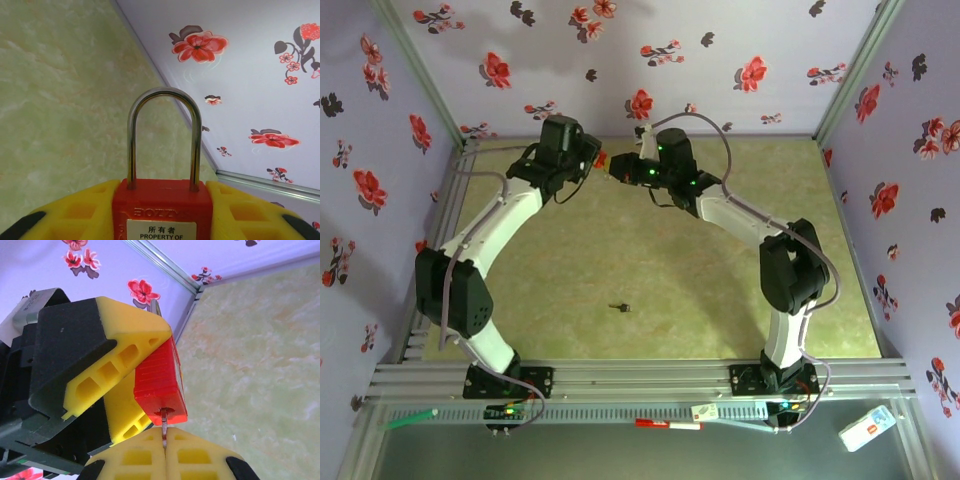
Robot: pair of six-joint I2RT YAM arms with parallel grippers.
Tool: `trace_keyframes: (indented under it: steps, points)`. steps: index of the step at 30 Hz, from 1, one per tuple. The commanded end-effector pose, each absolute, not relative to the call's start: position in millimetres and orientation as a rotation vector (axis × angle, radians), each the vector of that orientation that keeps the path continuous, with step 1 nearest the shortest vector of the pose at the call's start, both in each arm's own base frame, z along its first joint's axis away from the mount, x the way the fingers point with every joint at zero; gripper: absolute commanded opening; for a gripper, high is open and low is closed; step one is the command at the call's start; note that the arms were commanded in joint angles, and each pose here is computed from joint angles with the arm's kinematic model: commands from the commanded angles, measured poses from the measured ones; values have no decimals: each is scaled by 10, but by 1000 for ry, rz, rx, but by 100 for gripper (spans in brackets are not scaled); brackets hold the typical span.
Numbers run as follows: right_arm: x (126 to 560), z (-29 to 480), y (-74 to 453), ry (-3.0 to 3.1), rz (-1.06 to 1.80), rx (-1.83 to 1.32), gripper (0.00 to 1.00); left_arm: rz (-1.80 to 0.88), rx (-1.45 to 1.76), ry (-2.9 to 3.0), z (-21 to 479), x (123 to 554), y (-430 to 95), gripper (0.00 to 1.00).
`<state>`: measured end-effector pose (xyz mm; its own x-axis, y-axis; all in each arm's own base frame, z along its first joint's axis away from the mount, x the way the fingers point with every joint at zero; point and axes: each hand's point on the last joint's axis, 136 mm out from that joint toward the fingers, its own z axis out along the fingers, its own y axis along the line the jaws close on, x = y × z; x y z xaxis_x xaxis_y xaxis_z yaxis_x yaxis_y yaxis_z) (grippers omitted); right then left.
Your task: Unlock with the key
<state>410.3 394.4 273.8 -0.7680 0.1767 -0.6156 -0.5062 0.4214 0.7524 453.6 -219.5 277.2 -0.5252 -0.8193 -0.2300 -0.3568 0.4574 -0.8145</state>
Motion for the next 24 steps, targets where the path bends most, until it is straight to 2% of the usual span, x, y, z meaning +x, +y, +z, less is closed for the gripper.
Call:
trace_keyframes:
  steps: [1, 5, 13, 19, 24]
  points:
    - [4165, 2653, 4075, 2002, 1253, -243, 0, -1330, -631, 2293, 3249, 3810, -3132, 0]
    - [4214, 2739, 4086, 2001, 1285, -159, 0, -1256, -593, 2308, 3207, 3778, -3116, 0]
    - [4256, 3194, 4208, 1873, 1598, -97, 0, -1118, -482, 2365, 3099, 3678, -3126, 0]
    - [4197, 3071, 4091, 1935, 1399, -192, 0, -1048, -450, 2440, 3017, 3590, -3085, 0]
    - [4264, 3135, 4098, 1878, 1477, -96, 0, -1229, -487, 2407, 3041, 3605, -3281, 0]
